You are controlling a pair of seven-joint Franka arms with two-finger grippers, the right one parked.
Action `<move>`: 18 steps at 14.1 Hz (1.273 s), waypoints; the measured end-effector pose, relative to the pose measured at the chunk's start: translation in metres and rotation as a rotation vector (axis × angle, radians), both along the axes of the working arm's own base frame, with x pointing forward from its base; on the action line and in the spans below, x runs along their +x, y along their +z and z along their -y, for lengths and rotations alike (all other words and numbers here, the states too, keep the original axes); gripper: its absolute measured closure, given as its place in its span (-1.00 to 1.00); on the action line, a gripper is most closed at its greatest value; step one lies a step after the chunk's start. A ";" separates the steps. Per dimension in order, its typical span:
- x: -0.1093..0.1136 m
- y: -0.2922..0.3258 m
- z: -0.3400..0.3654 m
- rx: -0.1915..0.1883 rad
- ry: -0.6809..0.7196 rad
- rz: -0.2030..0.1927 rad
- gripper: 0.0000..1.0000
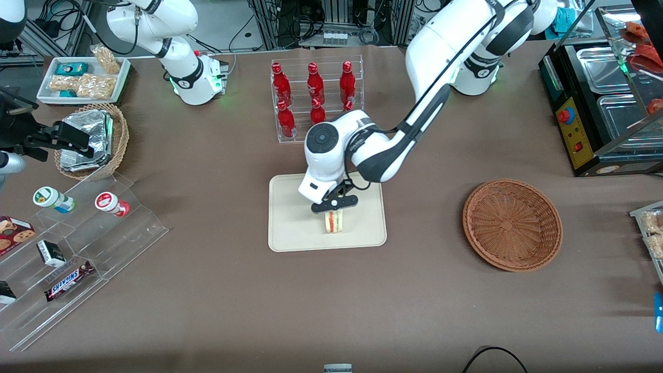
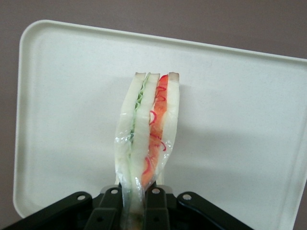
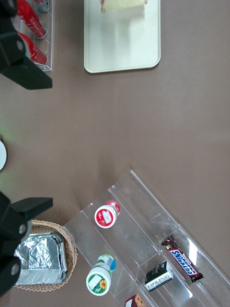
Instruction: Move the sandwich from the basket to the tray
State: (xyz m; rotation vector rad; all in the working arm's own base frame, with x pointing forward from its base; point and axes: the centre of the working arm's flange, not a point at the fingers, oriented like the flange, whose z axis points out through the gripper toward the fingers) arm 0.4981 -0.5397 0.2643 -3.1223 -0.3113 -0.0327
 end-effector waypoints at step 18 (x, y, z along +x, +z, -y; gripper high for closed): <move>0.019 0.075 -0.007 -0.029 0.033 0.073 -0.98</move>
